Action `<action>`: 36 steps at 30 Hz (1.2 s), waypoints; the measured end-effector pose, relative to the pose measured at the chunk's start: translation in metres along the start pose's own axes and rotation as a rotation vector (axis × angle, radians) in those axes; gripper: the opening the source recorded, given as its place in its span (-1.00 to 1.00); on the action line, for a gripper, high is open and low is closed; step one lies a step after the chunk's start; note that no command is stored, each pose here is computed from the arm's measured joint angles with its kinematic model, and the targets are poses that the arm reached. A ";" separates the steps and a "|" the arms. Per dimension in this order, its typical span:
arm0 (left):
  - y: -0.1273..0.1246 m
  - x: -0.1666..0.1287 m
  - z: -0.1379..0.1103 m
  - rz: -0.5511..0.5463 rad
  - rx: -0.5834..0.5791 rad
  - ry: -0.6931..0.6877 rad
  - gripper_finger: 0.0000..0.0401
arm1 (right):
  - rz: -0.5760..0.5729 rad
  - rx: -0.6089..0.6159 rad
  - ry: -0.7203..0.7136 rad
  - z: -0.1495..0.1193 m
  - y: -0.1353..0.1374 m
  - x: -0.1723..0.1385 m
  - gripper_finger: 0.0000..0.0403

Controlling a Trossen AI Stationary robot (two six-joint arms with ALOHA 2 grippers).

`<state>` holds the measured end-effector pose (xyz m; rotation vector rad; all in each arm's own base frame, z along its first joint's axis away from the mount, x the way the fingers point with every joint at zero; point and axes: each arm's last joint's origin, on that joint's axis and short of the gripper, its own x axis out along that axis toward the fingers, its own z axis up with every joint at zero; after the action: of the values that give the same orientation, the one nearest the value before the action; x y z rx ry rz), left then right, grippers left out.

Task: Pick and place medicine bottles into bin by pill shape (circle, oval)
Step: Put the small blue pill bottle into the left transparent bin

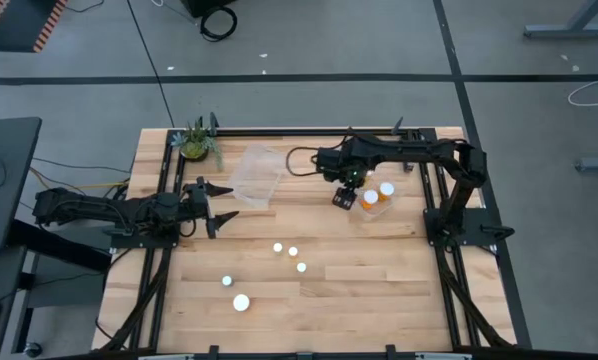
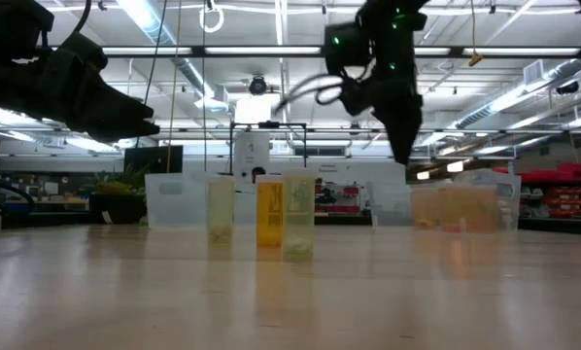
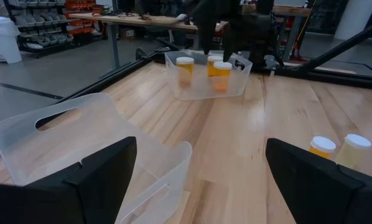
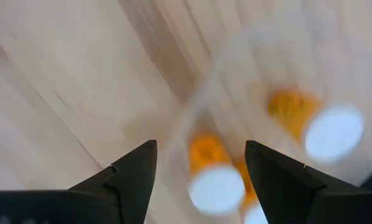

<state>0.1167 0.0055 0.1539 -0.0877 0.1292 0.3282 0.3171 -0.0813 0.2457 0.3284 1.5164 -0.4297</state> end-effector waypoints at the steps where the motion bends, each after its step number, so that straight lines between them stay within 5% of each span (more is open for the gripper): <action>1: 0.000 0.000 0.000 0.000 0.000 0.001 0.84 | -0.004 -0.027 -0.048 0.003 0.007 -0.002 0.25; 9: 0.000 0.000 0.000 0.000 0.000 0.001 0.84 | 0.029 -0.307 -0.373 0.008 0.074 0.003 0.24; 22: 0.000 0.000 0.000 0.000 0.000 0.000 0.84 | -0.064 -0.502 -0.452 -0.033 0.130 0.015 0.24; 31: 0.000 0.000 0.003 -0.004 -0.014 -0.027 0.84 | -0.059 -0.580 -0.673 -0.063 0.129 -0.044 0.24; 36: -0.001 -0.001 0.012 -0.032 -0.295 -0.117 0.84 | -0.019 -0.576 -0.791 -0.084 0.115 -0.082 0.24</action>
<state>0.1178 0.0051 0.1660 -0.3612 -0.0371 0.3178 0.2964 0.0645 0.3175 -0.2913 0.8054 -0.0911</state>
